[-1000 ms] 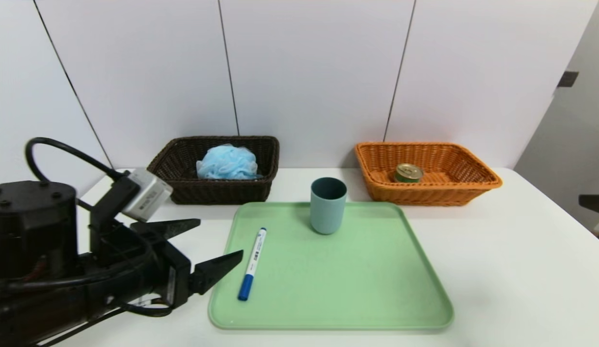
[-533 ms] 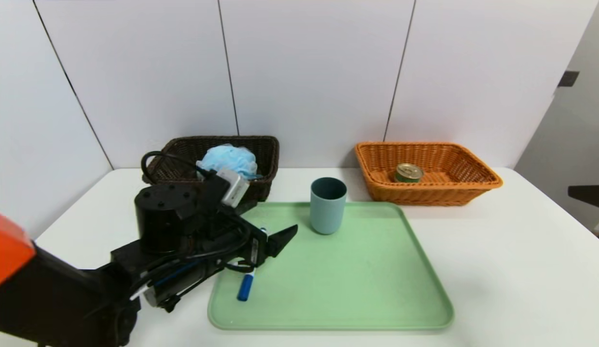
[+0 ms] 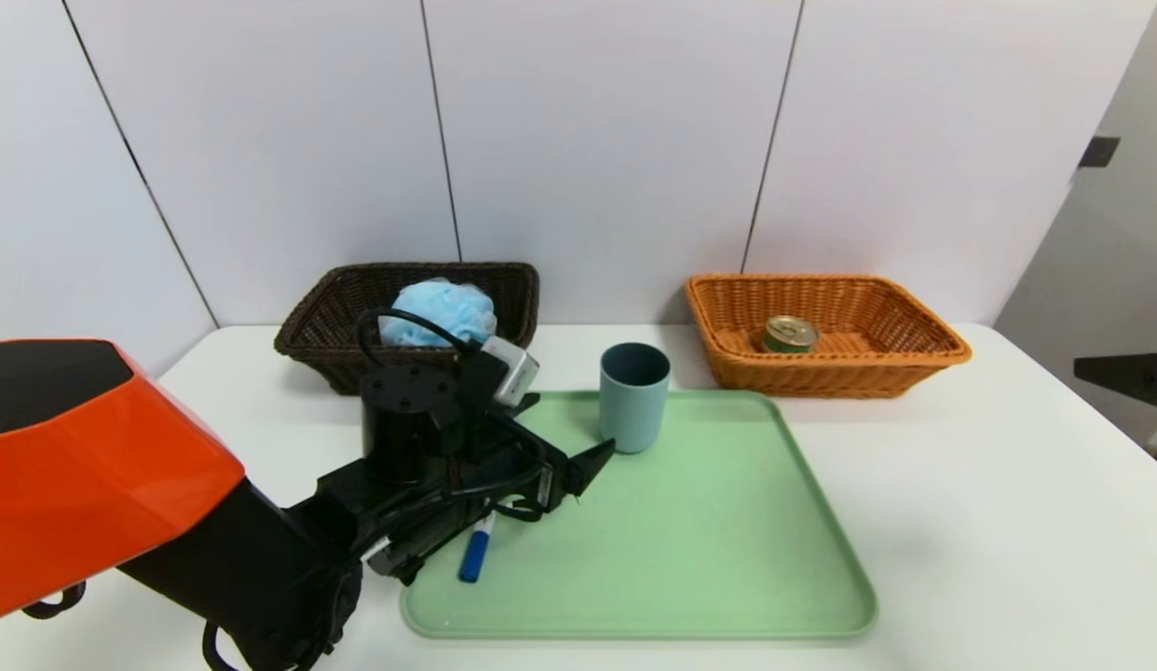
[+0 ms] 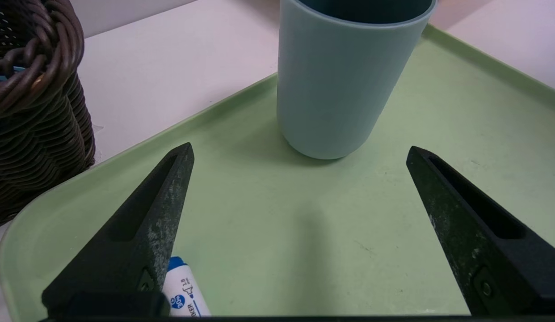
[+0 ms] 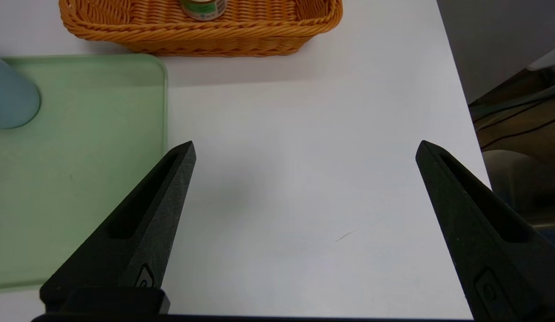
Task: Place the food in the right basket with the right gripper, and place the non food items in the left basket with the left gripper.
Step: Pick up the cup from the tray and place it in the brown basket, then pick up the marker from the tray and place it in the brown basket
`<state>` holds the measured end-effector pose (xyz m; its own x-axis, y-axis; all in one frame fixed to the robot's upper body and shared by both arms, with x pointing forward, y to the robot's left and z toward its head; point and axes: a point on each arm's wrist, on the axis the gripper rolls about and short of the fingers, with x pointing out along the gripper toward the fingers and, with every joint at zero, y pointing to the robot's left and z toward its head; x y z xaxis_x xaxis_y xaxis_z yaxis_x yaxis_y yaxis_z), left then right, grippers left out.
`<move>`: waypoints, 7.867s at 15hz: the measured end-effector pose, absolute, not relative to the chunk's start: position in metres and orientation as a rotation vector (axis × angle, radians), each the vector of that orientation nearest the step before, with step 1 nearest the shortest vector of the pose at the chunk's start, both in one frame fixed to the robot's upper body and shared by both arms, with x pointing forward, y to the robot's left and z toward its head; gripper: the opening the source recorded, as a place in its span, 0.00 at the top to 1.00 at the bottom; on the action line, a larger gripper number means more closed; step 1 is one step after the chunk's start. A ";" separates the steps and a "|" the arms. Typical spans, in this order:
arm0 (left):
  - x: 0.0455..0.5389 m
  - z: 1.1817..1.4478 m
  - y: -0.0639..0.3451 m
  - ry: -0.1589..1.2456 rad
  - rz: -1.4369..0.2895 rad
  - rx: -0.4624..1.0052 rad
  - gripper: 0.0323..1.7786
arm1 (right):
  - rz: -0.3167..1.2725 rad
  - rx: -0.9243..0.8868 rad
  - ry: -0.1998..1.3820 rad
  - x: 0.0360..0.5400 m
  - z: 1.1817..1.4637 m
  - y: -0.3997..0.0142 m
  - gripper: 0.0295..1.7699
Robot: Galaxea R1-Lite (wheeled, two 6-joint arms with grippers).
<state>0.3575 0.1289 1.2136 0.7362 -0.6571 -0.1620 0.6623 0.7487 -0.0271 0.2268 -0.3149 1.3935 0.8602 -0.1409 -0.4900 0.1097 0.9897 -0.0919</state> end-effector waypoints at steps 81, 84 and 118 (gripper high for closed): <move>0.478 1.325 0.285 0.292 -0.062 -0.021 0.36 | -0.135 -0.081 0.572 0.228 1.379 -0.315 0.04; 0.480 1.322 0.286 0.298 -0.061 -0.019 0.36 | -0.135 -0.076 0.569 0.228 1.380 -0.315 0.04; 0.303 1.480 0.242 0.454 -0.348 0.119 0.06 | -0.140 -0.074 0.559 0.233 1.375 -0.315 0.04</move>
